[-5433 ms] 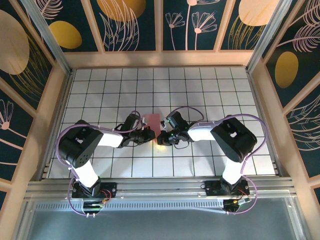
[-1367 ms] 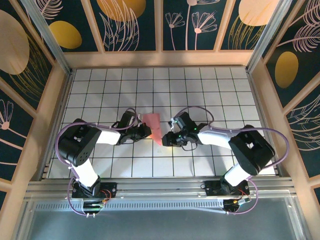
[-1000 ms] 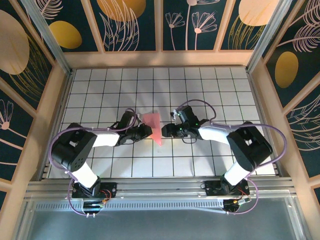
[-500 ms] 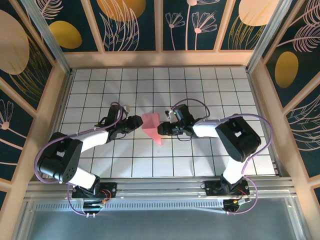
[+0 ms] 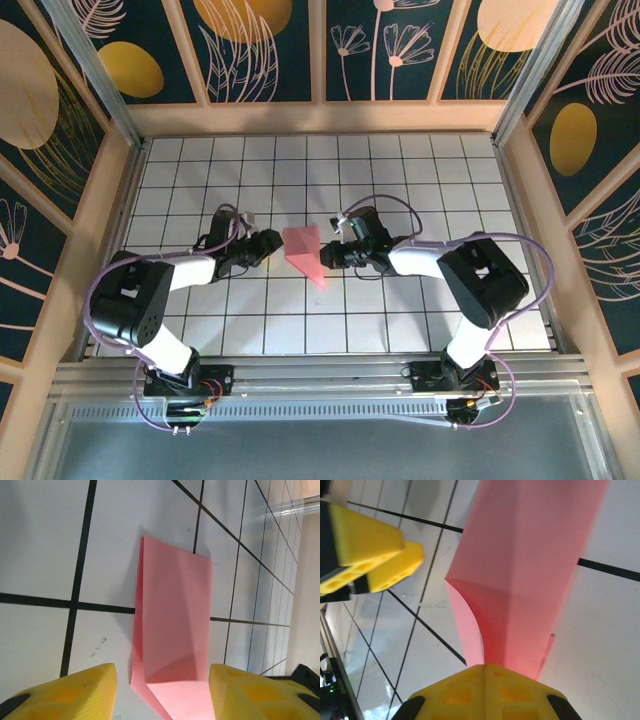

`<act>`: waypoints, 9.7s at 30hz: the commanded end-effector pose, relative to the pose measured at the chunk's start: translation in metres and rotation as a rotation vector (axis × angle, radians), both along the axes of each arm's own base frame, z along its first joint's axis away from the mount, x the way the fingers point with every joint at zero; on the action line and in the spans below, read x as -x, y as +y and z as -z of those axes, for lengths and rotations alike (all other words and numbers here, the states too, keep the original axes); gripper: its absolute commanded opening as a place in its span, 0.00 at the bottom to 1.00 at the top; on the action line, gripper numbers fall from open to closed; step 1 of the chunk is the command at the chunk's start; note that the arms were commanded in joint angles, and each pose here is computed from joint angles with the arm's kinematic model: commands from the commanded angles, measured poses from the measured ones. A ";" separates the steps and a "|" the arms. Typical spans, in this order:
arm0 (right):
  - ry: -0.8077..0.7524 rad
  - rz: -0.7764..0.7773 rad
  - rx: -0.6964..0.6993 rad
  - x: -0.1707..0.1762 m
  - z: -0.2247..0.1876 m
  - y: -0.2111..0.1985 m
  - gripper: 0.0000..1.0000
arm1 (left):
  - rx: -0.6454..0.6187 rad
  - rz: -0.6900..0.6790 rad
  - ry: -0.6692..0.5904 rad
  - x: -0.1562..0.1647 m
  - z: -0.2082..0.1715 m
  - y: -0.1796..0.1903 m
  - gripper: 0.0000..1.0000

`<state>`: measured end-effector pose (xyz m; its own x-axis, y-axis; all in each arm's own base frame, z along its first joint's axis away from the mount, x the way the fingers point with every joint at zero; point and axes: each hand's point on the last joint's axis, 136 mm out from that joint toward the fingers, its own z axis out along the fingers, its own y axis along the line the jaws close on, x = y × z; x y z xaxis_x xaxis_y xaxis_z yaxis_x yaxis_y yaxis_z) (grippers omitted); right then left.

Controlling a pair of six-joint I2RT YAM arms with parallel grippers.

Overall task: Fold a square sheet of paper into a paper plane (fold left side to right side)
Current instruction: Fourth fold the wing at the center of the table.

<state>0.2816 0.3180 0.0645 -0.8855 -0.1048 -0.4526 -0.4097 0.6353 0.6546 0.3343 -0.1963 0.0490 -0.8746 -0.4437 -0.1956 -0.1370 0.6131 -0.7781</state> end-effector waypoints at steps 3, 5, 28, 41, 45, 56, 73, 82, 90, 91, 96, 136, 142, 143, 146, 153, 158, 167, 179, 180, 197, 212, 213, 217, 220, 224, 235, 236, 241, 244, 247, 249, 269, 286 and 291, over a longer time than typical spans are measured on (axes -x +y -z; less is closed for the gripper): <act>-0.061 0.018 -0.046 -0.002 -0.019 -0.004 0.00 | 0.076 0.047 -0.031 -0.016 -0.014 -0.016 0.50; -0.062 0.015 -0.051 -0.001 -0.020 -0.004 0.00 | 0.079 0.061 -0.026 -0.018 -0.012 -0.019 0.50; -0.065 0.053 -0.038 -0.001 -0.019 -0.017 0.11 | 0.065 0.102 0.018 -0.039 0.014 -0.031 0.07; -0.302 0.205 0.498 0.003 -0.047 -0.051 0.50 | 0.051 0.026 0.026 -0.016 -0.004 -0.034 0.00; -0.355 0.209 0.633 0.023 -0.043 -0.034 0.52 | 0.053 0.030 0.003 -0.015 -0.015 -0.036 0.00; -0.416 0.184 0.859 0.042 -0.001 -0.001 0.49 | 0.048 0.042 0.012 -0.012 -0.012 -0.040 0.00; -0.448 0.163 0.924 0.038 0.024 0.008 0.48 | 0.041 0.047 0.007 -0.014 -0.014 -0.042 0.00; -0.441 0.155 0.935 0.041 0.030 0.006 0.48 | 0.040 0.051 0.008 -0.014 -0.015 -0.043 0.00; -0.440 0.154 0.956 0.041 0.033 0.001 0.40 | 0.039 0.049 0.008 -0.015 -0.015 -0.043 0.00; -0.440 0.153 0.957 0.041 0.034 0.002 0.39 | 0.040 0.051 0.008 -0.015 -0.015 -0.043 0.00; -0.438 0.153 0.959 0.042 0.034 0.001 0.26 | 0.040 0.052 0.005 -0.016 -0.016 -0.044 0.00; 0.038 -0.049 0.261 0.058 0.031 -0.001 0.00 | -0.004 0.121 -0.036 0.035 -0.027 0.009 0.39; 0.127 -0.037 0.123 0.057 0.031 -0.011 0.00 | 0.020 0.189 -0.018 0.041 -0.023 -0.025 0.40; 0.146 -0.037 0.099 0.058 0.032 -0.013 0.00 | 0.027 0.196 -0.015 0.041 -0.023 -0.030 0.39; 0.164 -0.030 0.067 0.057 0.032 -0.015 0.00 | 0.020 0.201 -0.011 0.039 -0.022 -0.039 0.39; 0.187 -0.012 0.085 0.052 0.040 -0.018 0.00 | 0.014 0.235 -0.008 0.035 -0.022 -0.062 0.41; 0.196 -0.001 0.088 0.051 0.044 -0.018 0.00 | -0.005 0.256 0.004 0.033 -0.015 -0.076 0.42; 0.204 0.006 0.094 0.052 0.047 -0.019 0.00 | -0.034 0.251 0.041 0.025 0.004 -0.082 0.44; 0.216 0.004 0.098 0.053 0.050 -0.019 0.00 | -0.096 0.245 0.082 0.019 0.023 -0.080 0.45; 0.216 0.005 0.098 0.053 0.050 -0.019 0.00 | -0.107 0.243 0.086 0.019 0.025 -0.079 0.45; 0.202 -0.030 0.048 0.050 0.034 -0.008 0.13 | -0.202 0.239 0.142 0.022 0.050 -0.067 0.44; 0.151 -0.029 -0.015 0.040 -0.001 -0.006 0.37 | -0.203 0.229 0.131 0.020 0.047 -0.066 0.43; 0.146 -0.021 -0.013 0.038 -0.003 -0.008 0.38 | -0.203 0.230 0.132 0.021 0.047 -0.066 0.44; 0.117 -0.009 -0.009 0.029 -0.010 -0.015 0.43 | -0.200 0.229 0.126 0.020 0.045 -0.066 0.43; 0.098 -0.011 -0.015 0.022 -0.014 -0.015 0.46 | -0.200 0.227 0.121 0.019 0.043 -0.067 0.43; 0.092 -0.018 -0.021 0.014 -0.011 -0.009 0.46 | -0.198 0.227 0.119 0.019 0.043 -0.067 0.43; 0.116 -0.027 -0.018 0.006 0.004 0.000 0.34 | -0.195 0.227 0.116 0.019 0.042 -0.067 0.43; 0.116 -0.022 -0.014 0.005 0.005 -0.001 0.32 | -0.195 0.227 0.115 0.019 0.041 -0.067 0.43; 0.119 -0.001 0.035 0.004 0.014 -0.007 0.29 | -0.195 0.227 0.114 0.018 0.041 -0.067 0.43; 0.116 0.008 0.051 0.003 0.016 -0.010 0.31 | -0.195 0.228 0.115 0.019 0.042 -0.068 0.43; 0.105 0.020 0.060 0.002 0.015 -0.012 0.35 | -0.196 0.225 0.118 0.019 0.043 -0.067 0.43; 0.103 0.022 0.061 0.002 0.015 -0.013 0.37 | -0.196 0.226 0.118 0.019 0.043 -0.067 0.43; 0.131 0.004 0.049 0.004 0.021 -0.009 0.00 | -0.198 0.223 0.119 0.019 0.043 -0.066 0.43; 0.136 0.055 0.152 -0.004 0.037 -0.022 0.00 | -0.198 0.224 0.115 0.019 0.042 -0.066 0.43; 0.138 0.057 0.162 -0.005 0.040 -0.023 0.00 | -0.198 0.225 0.116 0.018 0.042 -0.067 0.43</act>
<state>0.2800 0.2987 0.0291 -0.9448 -0.1135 -0.3073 -0.2877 0.7363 0.6124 0.3201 -0.2756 0.0251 -0.9672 -0.1925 -0.1656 -0.0266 0.7253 -0.6880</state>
